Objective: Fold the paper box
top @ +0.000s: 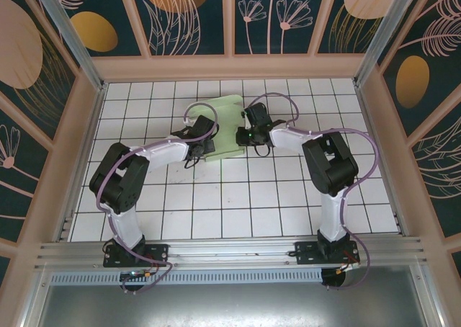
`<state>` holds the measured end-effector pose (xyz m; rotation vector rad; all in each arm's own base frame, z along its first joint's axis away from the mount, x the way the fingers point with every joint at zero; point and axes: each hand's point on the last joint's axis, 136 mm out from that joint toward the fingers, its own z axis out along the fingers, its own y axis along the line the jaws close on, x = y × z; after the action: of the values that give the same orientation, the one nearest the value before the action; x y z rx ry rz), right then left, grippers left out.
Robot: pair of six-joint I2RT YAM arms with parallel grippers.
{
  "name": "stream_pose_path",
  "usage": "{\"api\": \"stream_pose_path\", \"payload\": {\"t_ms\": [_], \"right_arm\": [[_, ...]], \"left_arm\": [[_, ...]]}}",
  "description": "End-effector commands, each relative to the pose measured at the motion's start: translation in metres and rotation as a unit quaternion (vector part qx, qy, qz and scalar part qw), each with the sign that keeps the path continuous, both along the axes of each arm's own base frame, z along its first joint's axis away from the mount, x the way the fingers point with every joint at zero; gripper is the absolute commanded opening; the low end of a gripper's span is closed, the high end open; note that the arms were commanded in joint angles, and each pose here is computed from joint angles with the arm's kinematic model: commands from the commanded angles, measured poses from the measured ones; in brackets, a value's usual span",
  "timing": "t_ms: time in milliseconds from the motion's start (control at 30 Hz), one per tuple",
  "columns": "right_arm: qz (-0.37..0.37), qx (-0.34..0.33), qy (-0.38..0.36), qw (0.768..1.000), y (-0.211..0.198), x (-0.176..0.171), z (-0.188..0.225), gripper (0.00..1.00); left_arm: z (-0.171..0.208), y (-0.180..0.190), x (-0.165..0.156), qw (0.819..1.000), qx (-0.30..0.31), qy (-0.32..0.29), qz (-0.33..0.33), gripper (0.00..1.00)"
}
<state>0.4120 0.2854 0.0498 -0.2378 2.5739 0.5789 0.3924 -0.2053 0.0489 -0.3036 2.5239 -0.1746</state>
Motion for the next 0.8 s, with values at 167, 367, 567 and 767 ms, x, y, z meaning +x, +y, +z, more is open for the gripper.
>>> {"api": "stream_pose_path", "payload": {"t_ms": [167, 367, 567, 767], "right_arm": [[0.001, -0.082, -0.013, 0.997, -0.001, 0.003, -0.01, 0.01], [0.002, -0.184, -0.038, 0.982, -0.006, 0.002, -0.022, 0.0], [0.01, -0.292, -0.05, 0.955, -0.011, -0.005, -0.045, 0.0], [0.021, -0.349, -0.038, 0.936, -0.018, -0.017, -0.078, 0.0]], "left_arm": [[-0.008, -0.005, -0.003, 1.0, -0.006, 0.004, -0.007, 0.16], [-0.011, -0.007, -0.004, 1.0, -0.011, 0.006, -0.012, 0.14], [-0.015, -0.01, -0.004, 1.0, -0.018, 0.011, -0.013, 0.11], [-0.014, -0.006, -0.006, 1.0, -0.018, 0.008, -0.004, 0.11]]}}
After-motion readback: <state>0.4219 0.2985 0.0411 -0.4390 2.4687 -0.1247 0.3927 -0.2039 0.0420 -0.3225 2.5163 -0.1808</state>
